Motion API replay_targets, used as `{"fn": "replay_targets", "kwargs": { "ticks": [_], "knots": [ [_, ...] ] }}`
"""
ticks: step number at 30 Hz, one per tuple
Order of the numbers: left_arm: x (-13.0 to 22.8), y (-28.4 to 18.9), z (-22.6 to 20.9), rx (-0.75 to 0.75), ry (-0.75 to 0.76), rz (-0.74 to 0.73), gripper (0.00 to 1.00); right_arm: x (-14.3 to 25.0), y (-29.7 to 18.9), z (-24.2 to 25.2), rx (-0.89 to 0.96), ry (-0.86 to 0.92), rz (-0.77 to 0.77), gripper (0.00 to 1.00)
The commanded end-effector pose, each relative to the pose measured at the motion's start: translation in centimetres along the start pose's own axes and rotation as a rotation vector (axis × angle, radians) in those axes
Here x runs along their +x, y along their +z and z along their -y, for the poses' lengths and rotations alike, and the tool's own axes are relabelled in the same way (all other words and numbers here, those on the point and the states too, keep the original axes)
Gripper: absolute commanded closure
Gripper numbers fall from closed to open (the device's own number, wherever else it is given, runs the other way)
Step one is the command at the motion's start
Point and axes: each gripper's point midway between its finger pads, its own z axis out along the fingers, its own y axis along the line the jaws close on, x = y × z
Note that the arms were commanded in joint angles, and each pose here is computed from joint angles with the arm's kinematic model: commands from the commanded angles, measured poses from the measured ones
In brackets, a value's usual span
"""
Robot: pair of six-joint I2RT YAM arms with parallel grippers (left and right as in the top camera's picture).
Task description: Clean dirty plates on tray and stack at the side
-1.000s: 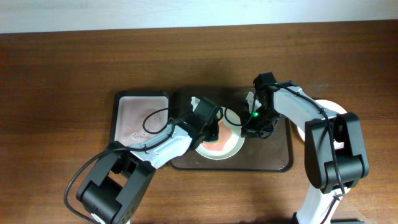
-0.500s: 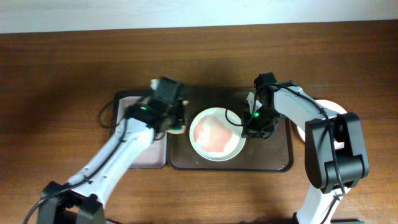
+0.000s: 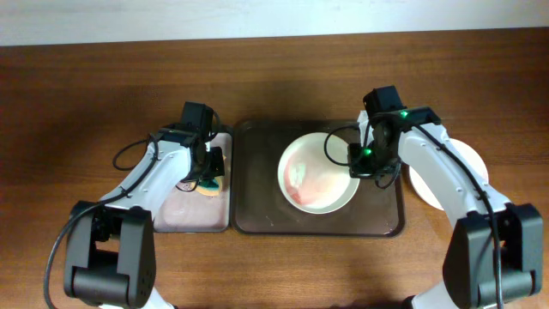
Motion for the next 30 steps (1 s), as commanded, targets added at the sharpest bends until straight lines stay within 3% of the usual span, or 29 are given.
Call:
{"fn": "replay_targets", "kwargs": {
  "ticks": [1, 8, 13, 15, 20, 25, 30],
  "knots": [
    [-0.1, 0.0, 0.2, 0.024, 0.010, -0.006, 1.00, -0.4, -1.8, 3.1, 0.268, 0.011, 0.070, 0.96],
    [-0.1, 0.5, -0.9, -0.043, 0.010, -0.004, 1.00, -1.7, -9.2, 1.2, 0.541, -0.063, 0.412, 0.96],
    [-0.1, 1.3, -0.9, -0.046, 0.010, -0.010, 0.98, -1.8, -12.2, 0.6, 0.707, -0.130, 0.536, 0.96],
    [-0.2, 1.3, -0.8, -0.044, 0.010, -0.006, 0.90, -1.8, -13.2, -0.2, 0.772, -0.169, 0.586, 0.96],
    [-0.2, 1.3, -0.8, -0.043, 0.010, -0.005, 0.57, -1.7, -15.9, -2.7, 0.914, -0.254, 0.731, 0.96],
    [-2.1, -1.5, -0.4, -0.019, 0.006, 0.080, 0.43, -1.6, -16.9, -3.1, 0.965, -0.265, 0.774, 0.96],
    [-3.7, -6.1, -0.1, 0.018, -0.001, 0.210, 0.28, -1.7, -17.0, -2.6, 0.932, -0.160, 0.822, 0.96]
  ]
}}
